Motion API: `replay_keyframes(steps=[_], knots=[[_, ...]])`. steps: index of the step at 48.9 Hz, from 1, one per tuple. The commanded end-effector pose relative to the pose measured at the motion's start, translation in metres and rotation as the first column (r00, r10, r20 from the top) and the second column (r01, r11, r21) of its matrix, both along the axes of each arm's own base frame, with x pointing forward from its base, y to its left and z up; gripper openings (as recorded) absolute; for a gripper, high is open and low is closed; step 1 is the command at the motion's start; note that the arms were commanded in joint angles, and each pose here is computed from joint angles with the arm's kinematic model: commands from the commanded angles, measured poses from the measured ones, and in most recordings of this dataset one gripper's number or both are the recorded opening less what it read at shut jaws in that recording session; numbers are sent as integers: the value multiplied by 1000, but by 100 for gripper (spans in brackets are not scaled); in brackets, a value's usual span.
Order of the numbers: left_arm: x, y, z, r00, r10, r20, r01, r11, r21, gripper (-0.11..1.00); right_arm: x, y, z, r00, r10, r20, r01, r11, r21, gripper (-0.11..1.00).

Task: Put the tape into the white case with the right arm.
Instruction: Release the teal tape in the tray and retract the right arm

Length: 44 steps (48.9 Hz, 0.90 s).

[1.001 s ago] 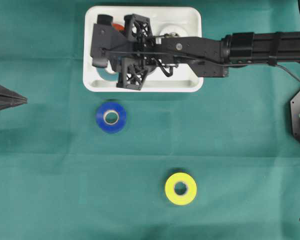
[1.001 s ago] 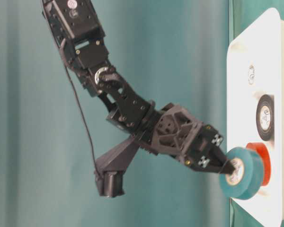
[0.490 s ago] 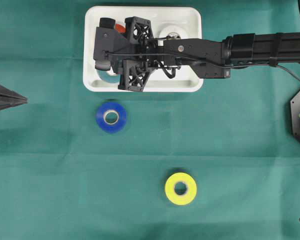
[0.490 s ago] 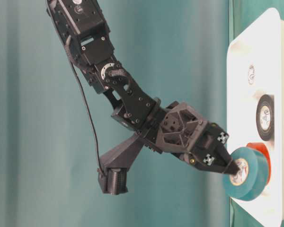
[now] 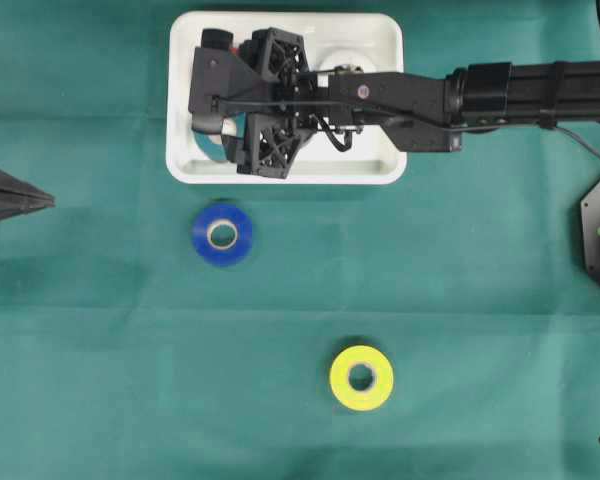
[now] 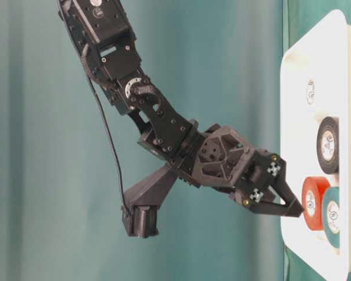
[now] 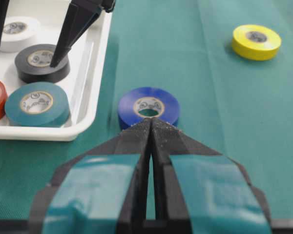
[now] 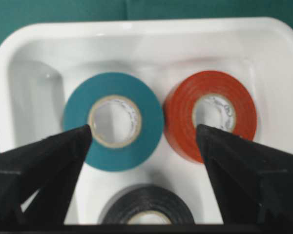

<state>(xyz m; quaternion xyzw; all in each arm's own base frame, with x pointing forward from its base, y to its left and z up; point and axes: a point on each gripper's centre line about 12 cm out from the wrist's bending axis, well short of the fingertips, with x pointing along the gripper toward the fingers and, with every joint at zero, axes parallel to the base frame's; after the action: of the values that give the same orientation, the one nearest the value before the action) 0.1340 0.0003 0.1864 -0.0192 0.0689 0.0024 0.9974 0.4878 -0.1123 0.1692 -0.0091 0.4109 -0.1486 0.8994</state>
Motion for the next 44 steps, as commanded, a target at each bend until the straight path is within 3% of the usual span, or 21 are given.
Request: replay_keyframes(steps=[1,9,21,44], knots=[[1,0,5,1000,2,11,-2,1000,-1,0,-4,1,31,999,0,54,0,1000,-14,62],[1,0,5,1000,2,12,-2,1000,-3,0,-23,4,34,1000,-10,23,10,1000,-12,61],[1,0,6,1000,0,14,0,1000,-1,0,-74,14,38,1000,-14,-1,14,1000,-1,61],[1,0,6,1000,0,14,0,1000,0,0,-186,47,34,978,85,191,-89,996,11,61]])
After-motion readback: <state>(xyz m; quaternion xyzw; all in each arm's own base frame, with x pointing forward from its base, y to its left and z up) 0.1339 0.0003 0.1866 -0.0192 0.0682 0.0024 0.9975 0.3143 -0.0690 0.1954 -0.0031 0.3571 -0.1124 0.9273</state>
